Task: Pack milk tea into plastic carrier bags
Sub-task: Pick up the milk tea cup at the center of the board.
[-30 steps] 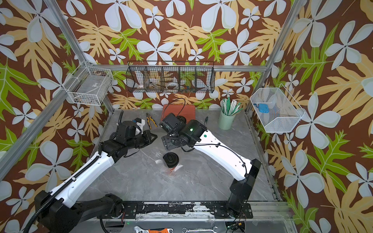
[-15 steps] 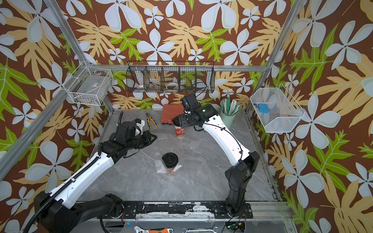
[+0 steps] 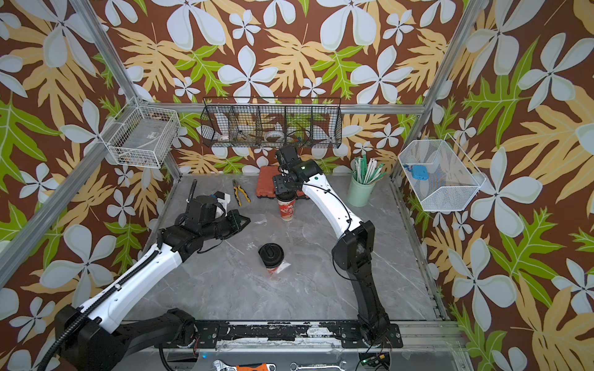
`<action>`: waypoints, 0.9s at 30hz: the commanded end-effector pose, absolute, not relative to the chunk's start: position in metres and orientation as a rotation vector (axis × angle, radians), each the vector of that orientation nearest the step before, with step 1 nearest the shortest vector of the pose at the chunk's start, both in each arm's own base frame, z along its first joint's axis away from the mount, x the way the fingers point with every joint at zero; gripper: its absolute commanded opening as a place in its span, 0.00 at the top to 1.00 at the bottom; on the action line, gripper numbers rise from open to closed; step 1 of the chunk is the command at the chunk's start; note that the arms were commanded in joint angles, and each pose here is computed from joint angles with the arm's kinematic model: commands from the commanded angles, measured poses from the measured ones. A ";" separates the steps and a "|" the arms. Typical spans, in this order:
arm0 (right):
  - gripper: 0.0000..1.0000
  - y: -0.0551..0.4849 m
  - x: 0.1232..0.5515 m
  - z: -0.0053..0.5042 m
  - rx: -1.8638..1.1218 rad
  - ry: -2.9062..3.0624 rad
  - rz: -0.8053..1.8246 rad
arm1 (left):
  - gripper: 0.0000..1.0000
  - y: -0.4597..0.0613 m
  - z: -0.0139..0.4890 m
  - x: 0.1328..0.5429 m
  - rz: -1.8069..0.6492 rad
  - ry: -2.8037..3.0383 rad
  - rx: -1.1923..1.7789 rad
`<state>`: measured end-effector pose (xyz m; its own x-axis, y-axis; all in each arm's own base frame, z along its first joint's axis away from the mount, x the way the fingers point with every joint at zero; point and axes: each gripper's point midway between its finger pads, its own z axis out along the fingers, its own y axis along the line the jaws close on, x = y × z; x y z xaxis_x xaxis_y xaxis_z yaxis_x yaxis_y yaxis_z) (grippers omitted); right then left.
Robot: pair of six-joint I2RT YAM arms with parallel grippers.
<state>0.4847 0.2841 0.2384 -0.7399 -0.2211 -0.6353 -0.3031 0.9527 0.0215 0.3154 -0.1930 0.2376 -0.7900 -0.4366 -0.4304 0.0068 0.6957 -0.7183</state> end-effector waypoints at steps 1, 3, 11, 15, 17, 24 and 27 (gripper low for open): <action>0.23 0.286 0.497 0.236 -0.328 2.398 0.132 | 1.00 -0.194 0.239 0.317 -0.987 2.308 -0.323; 0.22 0.286 0.500 0.230 -0.329 2.396 0.108 | 1.00 -0.193 0.239 0.317 -0.983 2.310 -0.325; 0.19 0.288 0.509 0.213 -0.321 2.393 0.046 | 1.00 -0.196 0.242 0.316 -1.000 2.310 -0.321; 0.19 0.293 0.508 0.206 -0.335 2.398 0.036 | 1.00 -0.193 0.243 0.316 -0.984 2.315 -0.332; 0.20 0.293 0.507 0.203 -0.342 2.403 0.032 | 1.00 -0.192 0.242 0.315 -0.981 2.317 -0.342; 0.24 0.296 0.500 0.188 -0.368 2.437 0.022 | 1.00 -0.187 0.241 0.313 -0.963 2.316 -0.371; 0.27 0.296 0.499 0.180 -0.371 2.451 0.023 | 1.00 -0.186 0.242 0.313 -0.960 2.313 -0.373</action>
